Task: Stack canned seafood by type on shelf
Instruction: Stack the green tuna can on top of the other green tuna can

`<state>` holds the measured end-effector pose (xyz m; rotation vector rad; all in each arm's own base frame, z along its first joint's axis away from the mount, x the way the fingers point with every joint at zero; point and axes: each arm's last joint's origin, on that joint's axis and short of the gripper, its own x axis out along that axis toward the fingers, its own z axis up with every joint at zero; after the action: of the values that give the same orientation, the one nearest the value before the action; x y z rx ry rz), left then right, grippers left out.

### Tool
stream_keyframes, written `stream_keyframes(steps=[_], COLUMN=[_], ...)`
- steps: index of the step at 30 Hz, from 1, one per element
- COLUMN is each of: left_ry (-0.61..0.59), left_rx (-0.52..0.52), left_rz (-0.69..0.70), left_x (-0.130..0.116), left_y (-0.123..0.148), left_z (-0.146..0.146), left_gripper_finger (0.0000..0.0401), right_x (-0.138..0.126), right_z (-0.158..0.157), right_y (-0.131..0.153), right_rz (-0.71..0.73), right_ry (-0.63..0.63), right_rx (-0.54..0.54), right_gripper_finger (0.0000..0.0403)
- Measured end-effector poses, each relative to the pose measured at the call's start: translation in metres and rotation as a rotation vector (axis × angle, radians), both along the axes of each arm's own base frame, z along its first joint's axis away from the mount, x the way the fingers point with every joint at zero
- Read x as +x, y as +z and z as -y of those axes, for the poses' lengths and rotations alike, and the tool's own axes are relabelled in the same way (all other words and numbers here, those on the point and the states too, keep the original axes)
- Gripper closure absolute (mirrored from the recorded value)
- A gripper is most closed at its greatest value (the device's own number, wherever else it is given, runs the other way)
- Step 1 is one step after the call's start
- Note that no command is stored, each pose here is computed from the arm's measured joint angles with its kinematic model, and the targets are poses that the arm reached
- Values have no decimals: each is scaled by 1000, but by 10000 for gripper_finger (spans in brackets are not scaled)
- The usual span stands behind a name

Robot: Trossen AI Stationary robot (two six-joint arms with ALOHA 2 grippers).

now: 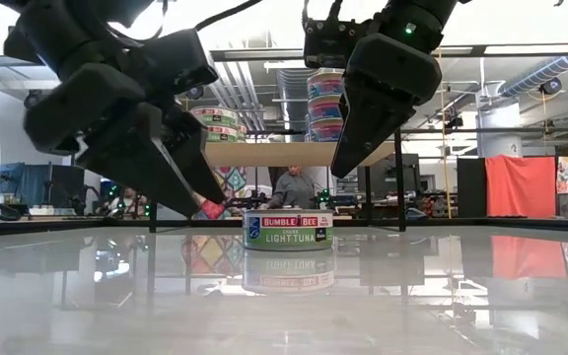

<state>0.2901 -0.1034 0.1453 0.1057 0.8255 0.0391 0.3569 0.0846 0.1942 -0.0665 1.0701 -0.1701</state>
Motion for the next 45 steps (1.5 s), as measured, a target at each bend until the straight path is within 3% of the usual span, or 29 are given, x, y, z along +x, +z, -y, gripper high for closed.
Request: stream_keyframes(steps=[8,18,29,39,45], left_ry=[26,23,-24,-52,-72], left_rx=[20,-24,-17,-47,-71], left_rz=[38,68,131,138,161], left_x=[11,21,33,35,37], left_y=[-3,-28,-38,-43,-41], left_z=[-18,-28,-35,-33,-32], left_gripper_finger=[2,1,1,1,1], right_x=[-4,-11,0,-8,0], right_z=[-8,-8,-11,-6,-5], right_y=[-4,-36,-60,-49,-45], right_rz=[-34,-82,-86,-114,-7], right_ry=[86,51,109,91,45], right_rx=[29,38,33,-47,-73], right_gripper_finger=[35,35,35,35,35])
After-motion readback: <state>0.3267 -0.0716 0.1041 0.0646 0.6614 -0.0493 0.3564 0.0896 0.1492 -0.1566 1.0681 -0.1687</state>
